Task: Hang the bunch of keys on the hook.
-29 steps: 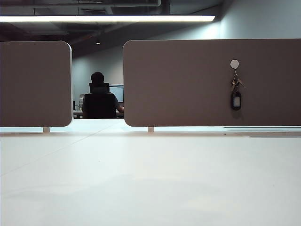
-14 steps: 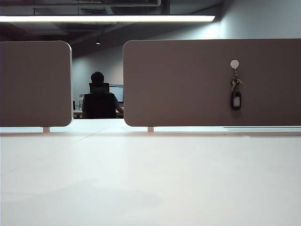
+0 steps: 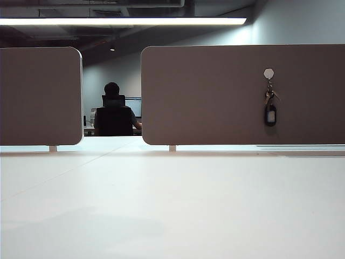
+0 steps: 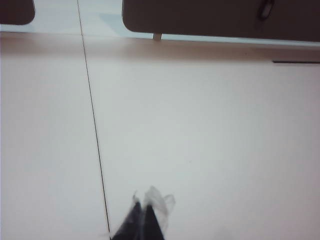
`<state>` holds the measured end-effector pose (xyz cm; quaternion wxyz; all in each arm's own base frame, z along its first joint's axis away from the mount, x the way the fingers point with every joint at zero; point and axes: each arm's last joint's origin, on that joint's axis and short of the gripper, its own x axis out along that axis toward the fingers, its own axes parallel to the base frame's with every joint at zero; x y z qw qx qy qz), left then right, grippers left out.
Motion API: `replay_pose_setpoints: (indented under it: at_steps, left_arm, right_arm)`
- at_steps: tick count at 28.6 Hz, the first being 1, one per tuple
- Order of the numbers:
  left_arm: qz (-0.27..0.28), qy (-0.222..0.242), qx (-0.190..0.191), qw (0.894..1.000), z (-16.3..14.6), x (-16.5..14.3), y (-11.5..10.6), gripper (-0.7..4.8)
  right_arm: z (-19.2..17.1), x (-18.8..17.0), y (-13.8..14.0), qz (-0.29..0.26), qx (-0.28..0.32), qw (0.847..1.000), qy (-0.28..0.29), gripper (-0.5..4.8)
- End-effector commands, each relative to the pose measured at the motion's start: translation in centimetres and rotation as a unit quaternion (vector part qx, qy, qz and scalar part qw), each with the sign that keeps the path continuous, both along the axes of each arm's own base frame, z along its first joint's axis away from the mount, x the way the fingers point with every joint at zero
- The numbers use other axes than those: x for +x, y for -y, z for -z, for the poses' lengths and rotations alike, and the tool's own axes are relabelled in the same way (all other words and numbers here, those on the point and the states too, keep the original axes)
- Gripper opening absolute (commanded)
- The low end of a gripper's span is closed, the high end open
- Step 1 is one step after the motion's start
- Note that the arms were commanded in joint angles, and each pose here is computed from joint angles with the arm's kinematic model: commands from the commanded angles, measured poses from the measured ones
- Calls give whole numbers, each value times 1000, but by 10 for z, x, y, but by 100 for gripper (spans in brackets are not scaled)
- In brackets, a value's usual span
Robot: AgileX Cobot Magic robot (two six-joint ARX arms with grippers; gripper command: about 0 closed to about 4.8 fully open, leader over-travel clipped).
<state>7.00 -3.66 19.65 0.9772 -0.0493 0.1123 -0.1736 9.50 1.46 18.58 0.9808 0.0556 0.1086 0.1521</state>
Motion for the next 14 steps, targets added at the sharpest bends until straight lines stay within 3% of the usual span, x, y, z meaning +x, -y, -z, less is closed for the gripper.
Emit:
replay_pose_setpoints:
  at_steps: [1, 14]
  left_arm:
    - [-1, -11, -15, 1000, 5, 2, 1, -5]
    - [41, -38, -16, 998, 34, 8, 8, -5]
  right_arm:
    - [4, 0, 1, 14, 0, 1000, 4, -9]
    - [20, 0, 2, 30, -6, 999, -19, -9]
